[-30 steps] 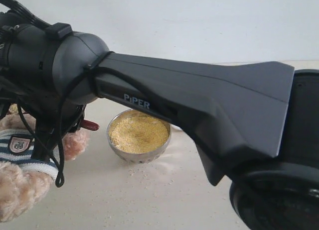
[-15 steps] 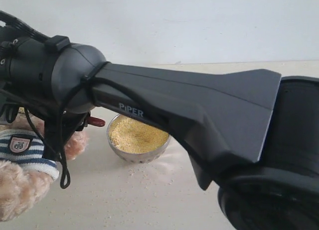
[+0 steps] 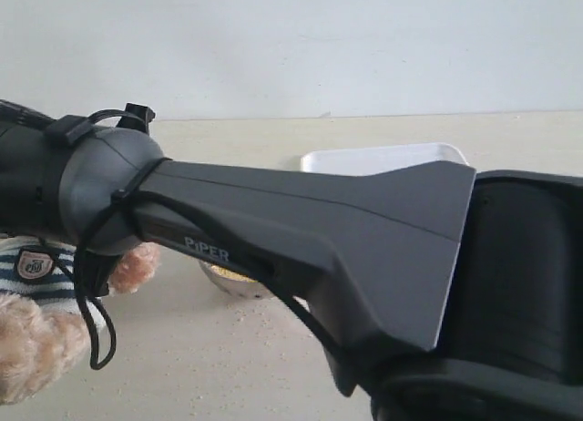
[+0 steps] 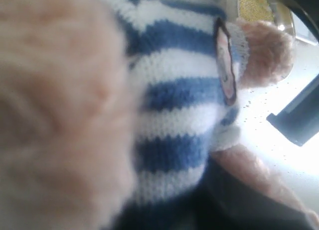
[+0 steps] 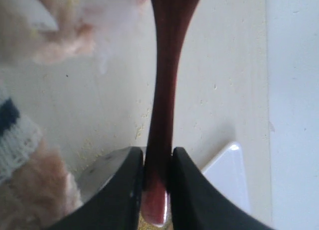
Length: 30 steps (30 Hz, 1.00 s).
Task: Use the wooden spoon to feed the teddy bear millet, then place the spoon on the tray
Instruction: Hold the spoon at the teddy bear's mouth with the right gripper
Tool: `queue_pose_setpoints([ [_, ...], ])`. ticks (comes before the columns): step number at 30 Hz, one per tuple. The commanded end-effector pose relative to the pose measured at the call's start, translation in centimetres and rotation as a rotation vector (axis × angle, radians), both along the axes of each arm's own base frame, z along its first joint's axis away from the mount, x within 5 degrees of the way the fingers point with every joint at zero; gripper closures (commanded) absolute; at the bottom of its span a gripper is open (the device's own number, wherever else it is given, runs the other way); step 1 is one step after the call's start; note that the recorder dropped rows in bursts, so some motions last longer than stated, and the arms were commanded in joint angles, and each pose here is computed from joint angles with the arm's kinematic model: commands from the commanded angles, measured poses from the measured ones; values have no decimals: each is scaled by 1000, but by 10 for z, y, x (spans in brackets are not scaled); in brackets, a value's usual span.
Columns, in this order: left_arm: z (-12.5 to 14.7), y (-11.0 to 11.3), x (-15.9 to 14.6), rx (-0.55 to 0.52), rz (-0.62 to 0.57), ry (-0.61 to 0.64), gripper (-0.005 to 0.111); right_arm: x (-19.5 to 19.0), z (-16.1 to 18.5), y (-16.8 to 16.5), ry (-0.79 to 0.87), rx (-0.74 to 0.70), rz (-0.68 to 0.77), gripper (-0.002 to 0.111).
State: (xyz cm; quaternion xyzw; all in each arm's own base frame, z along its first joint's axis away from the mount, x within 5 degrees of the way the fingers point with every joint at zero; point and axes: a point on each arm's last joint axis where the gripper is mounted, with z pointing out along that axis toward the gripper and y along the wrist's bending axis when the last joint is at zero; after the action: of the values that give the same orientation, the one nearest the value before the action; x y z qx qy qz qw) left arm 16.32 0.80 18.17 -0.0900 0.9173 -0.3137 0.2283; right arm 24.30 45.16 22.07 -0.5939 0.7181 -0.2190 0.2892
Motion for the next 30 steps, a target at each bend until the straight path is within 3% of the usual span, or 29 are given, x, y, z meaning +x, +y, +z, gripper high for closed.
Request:
queue_pose_setpoints([
  [1, 2, -1, 0, -17, 11, -13, 99, -5, 8, 3, -61, 9, 1, 108],
  [19, 2, -1, 0, -17, 11, -13, 99, -11, 13, 7, -141, 26, -11, 108],
  [30, 2, -1, 0, -15, 12, -13, 99, -9, 59, -6, -198, 92, -21, 108],
])
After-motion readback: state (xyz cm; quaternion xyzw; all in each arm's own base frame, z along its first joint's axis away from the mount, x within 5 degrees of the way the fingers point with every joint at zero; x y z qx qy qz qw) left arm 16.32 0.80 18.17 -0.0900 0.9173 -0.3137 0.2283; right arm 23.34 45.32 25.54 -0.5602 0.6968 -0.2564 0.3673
